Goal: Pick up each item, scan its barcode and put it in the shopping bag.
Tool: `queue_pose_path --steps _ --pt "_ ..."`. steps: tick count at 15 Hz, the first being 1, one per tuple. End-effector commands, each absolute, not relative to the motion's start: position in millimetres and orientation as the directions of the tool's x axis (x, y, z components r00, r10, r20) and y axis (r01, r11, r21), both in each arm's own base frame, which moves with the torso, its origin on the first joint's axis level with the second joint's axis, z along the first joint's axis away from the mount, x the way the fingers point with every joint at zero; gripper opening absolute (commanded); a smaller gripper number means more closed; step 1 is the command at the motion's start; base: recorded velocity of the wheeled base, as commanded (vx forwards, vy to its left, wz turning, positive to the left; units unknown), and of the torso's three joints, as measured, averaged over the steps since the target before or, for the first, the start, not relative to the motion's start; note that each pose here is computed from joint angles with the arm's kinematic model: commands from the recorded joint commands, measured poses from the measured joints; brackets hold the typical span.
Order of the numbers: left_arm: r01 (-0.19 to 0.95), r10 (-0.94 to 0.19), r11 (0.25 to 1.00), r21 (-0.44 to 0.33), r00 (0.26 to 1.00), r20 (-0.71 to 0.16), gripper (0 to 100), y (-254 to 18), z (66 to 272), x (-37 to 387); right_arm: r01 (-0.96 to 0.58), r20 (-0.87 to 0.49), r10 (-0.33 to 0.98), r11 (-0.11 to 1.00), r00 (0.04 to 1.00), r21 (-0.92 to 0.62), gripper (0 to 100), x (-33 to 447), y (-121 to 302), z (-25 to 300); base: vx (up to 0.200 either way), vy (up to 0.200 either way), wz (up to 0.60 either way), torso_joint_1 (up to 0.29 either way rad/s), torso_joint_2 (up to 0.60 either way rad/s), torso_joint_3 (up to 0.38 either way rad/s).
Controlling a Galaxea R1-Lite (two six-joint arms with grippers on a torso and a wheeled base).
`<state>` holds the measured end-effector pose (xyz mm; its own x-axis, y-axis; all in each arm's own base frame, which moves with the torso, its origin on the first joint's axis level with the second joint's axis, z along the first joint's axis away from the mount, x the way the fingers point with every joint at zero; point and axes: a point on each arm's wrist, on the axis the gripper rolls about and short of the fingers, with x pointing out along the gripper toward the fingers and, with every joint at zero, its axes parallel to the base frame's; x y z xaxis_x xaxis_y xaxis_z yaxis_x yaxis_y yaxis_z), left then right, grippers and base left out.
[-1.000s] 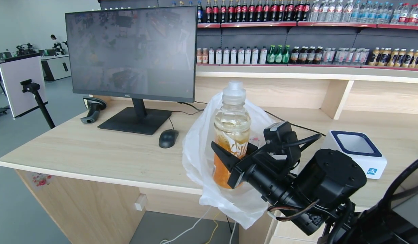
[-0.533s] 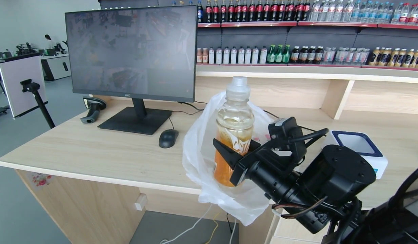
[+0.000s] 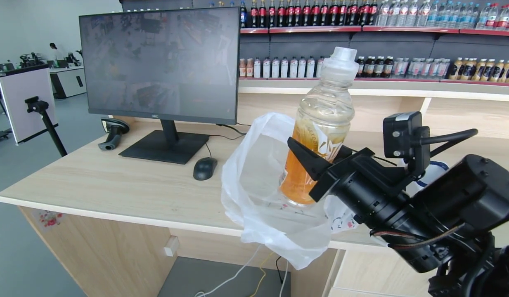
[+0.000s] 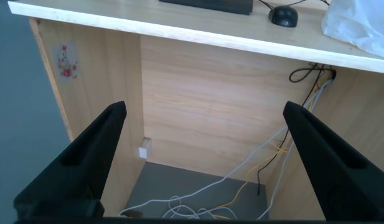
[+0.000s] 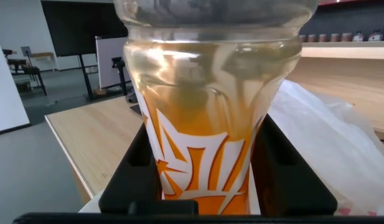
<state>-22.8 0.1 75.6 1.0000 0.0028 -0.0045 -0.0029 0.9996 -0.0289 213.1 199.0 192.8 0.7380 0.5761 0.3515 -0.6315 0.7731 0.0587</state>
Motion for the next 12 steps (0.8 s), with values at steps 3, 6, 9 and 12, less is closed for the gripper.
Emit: queue_pose_path --steps 3,6,9,12 --pt "-0.003 0.003 1.0 -0.028 1.0 -0.005 100 0 75 -23 -0.605 0.378 0.543 0.794 0.75 0.061 0 217 189 200 0.0 0.2 0.0 0.001 0.0 0.002" --pt "-0.003 0.003 1.0 -0.028 1.0 -0.005 100 0 75 -23 -0.583 0.383 0.521 0.81 0.763 0.061 0 222 183 202 0.0 0.2 0.0 0.006 0.0 -0.002" --pt "-0.003 0.003 1.0 -0.028 1.0 -0.005 100 0 75 -23 -0.578 0.377 0.517 0.814 0.768 0.06 0 226 183 200 0.0 0.0 0.0 0.0 0.0 0.0" --pt "-0.003 0.003 1.0 -0.028 1.0 -0.005 100 0 75 -23 -0.558 0.376 0.5 0.828 0.78 0.058 0 235 181 198 0.0 0.0 0.0 0.0 0.0 0.0"
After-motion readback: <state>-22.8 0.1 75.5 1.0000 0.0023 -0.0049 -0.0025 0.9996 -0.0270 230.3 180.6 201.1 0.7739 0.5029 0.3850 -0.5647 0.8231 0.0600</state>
